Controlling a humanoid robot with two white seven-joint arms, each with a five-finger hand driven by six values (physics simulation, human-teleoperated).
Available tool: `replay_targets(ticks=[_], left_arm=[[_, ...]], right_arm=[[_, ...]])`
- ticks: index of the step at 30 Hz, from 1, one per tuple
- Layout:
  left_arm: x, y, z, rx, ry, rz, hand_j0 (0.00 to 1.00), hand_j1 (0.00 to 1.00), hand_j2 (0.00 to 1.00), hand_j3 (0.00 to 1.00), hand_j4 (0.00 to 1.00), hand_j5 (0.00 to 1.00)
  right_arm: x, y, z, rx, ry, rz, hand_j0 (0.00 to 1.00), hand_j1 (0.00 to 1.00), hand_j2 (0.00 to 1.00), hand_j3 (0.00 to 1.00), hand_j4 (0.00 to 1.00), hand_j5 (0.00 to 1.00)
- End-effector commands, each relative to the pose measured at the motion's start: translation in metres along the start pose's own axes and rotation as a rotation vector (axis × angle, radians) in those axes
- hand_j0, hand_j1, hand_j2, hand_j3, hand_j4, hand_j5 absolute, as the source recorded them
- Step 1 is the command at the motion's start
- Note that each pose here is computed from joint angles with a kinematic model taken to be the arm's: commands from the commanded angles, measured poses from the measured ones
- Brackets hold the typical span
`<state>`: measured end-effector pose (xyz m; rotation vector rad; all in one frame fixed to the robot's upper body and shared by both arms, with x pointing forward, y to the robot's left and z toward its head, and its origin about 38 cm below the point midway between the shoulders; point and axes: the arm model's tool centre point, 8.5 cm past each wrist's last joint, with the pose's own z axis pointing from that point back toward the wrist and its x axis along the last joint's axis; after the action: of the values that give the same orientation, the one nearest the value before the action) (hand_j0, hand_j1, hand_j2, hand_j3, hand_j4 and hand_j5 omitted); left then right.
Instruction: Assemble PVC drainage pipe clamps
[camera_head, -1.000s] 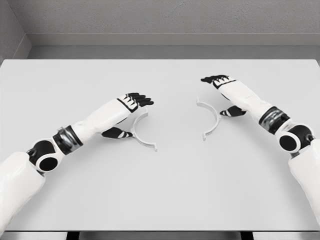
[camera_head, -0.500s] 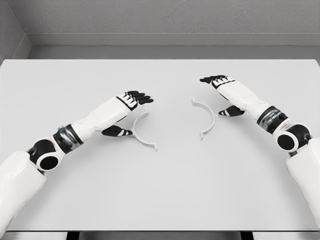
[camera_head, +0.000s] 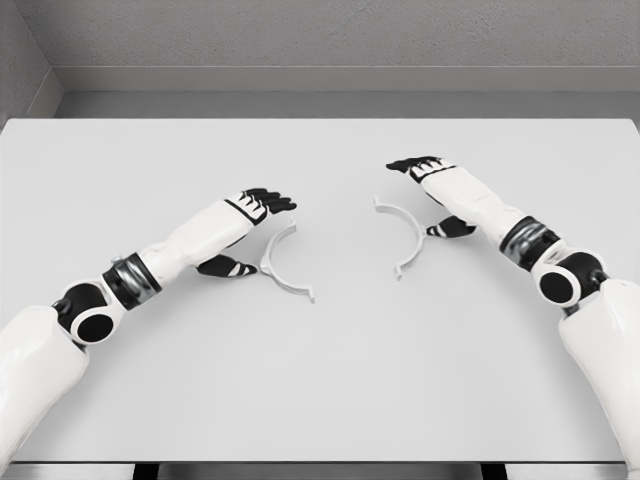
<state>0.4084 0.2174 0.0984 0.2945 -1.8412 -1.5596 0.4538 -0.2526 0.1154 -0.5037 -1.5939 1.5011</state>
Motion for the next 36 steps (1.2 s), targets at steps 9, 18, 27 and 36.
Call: replay_targets(ticks=[9,18,27,36], left_arm=[[0.007,0.0,-0.006,0.011,-0.021,0.009,1.0,1.0,1.0,1.0,1.0,1.0],[0.009,0.0,-0.01,0.022,-0.027,0.015,1.0,1.0,1.0,1.0,1.0,1.0],[-0.005,0.005,0.004,0.003,0.009,-0.003,1.0,1.0,1.0,1.0,1.0,1.0],[-0.008,0.009,0.007,0.001,0.016,-0.014,1.0,1.0,1.0,1.0,1.0,1.0]], right_arm=[[0.021,0.0,-0.01,-0.012,-0.036,-0.002,1.0,1.0,1.0,1.0,1.0,1.0],[0.033,-0.001,-0.013,-0.011,-0.071,0.014,1.0,1.0,1.0,1.0,1.0,1.0],[0.043,0.002,-0.019,-0.004,-0.083,0.013,1.0,1.0,1.0,1.0,1.0,1.0],[0.046,-0.016,-0.017,-0.047,-0.087,0.031,1.0,1.0,1.0,1.0,1.0,1.0]])
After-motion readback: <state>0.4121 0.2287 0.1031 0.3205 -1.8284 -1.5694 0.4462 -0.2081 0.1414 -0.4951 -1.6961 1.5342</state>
